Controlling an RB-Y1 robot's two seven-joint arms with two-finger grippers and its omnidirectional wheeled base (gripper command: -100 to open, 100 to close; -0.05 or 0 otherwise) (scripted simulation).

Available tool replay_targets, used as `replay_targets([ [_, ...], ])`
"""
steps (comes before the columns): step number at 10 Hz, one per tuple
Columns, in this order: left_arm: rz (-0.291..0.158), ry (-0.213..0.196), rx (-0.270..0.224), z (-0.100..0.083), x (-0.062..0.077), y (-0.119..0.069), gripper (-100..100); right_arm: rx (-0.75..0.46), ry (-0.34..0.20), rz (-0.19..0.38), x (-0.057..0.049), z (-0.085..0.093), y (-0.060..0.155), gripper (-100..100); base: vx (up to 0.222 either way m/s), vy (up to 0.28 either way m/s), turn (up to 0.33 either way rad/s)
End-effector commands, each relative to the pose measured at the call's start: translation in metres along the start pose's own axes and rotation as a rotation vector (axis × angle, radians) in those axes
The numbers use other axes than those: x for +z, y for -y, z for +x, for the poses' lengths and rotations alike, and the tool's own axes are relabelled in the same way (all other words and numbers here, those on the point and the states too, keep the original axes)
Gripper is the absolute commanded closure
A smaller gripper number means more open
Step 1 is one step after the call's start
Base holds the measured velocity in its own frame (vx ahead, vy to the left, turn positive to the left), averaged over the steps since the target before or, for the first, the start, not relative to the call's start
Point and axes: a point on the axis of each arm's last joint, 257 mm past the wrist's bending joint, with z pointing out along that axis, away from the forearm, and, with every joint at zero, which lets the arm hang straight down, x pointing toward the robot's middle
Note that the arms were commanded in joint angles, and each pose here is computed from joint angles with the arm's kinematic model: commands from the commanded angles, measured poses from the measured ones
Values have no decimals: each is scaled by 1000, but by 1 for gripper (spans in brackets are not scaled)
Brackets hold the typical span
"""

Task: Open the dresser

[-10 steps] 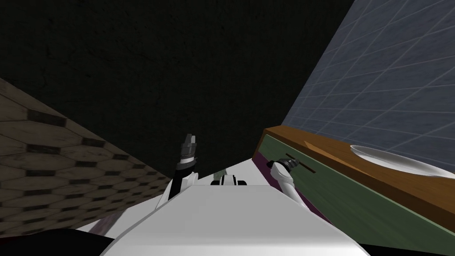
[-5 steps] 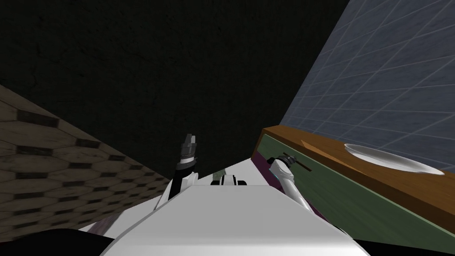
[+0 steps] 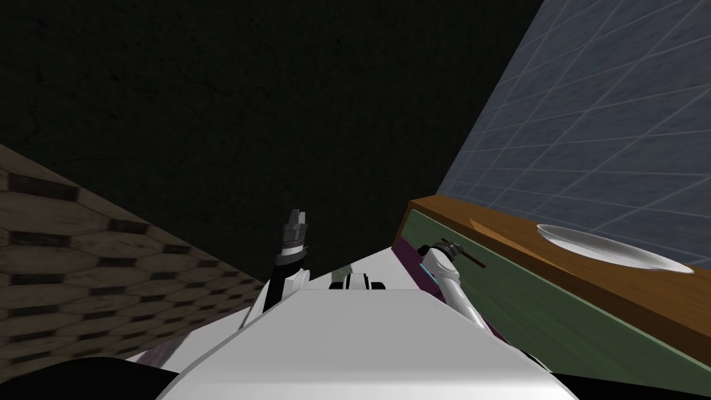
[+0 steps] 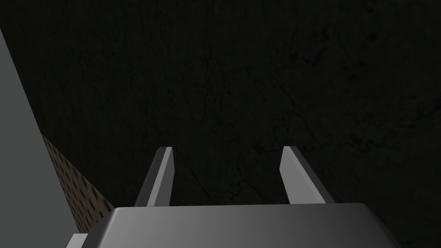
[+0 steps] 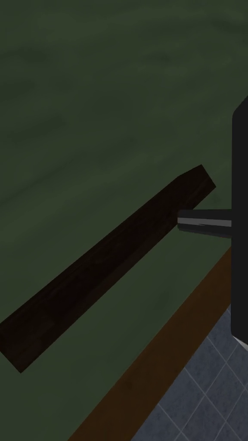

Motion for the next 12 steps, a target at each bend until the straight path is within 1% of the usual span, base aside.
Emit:
replay_targets([
  [1, 0, 0, 0, 0, 0, 0, 0, 0, -1, -6, -3, -4, -4, 100, -84, 170, 12],
  [3, 0, 0, 0, 0, 0, 0, 0, 1, 0, -6, -5, -9, -4, 100, -83, 186, -4],
  [4, 0, 0, 0, 0, 0, 0, 0, 2, 0, -6, -4, -8, -4, 100, -31, 89, -7],
  [5, 0, 0, 0, 0, 0, 0, 0, 3, 1, -10, -3, -6, -4, -100, 9, -65, -3],
  [9, 0, 0, 1, 0, 0, 0, 0, 9, 3, -18, 0, -3, -6, -100, 63, -152, 1],
  [10, 0, 0, 1, 0, 0, 0, 0, 7, 2, -16, -1, -4, -5, -100, 40, -88, 6],
  [11, 0, 0, 1, 0, 0, 0, 0, 10, 0, -21, 0, 0, -6, -100, 55, -106, -6],
  [12, 0, 0, 1, 0, 0, 0, 0, 8, 1, -19, 0, -1, -6, -100, 34, -66, 4],
])
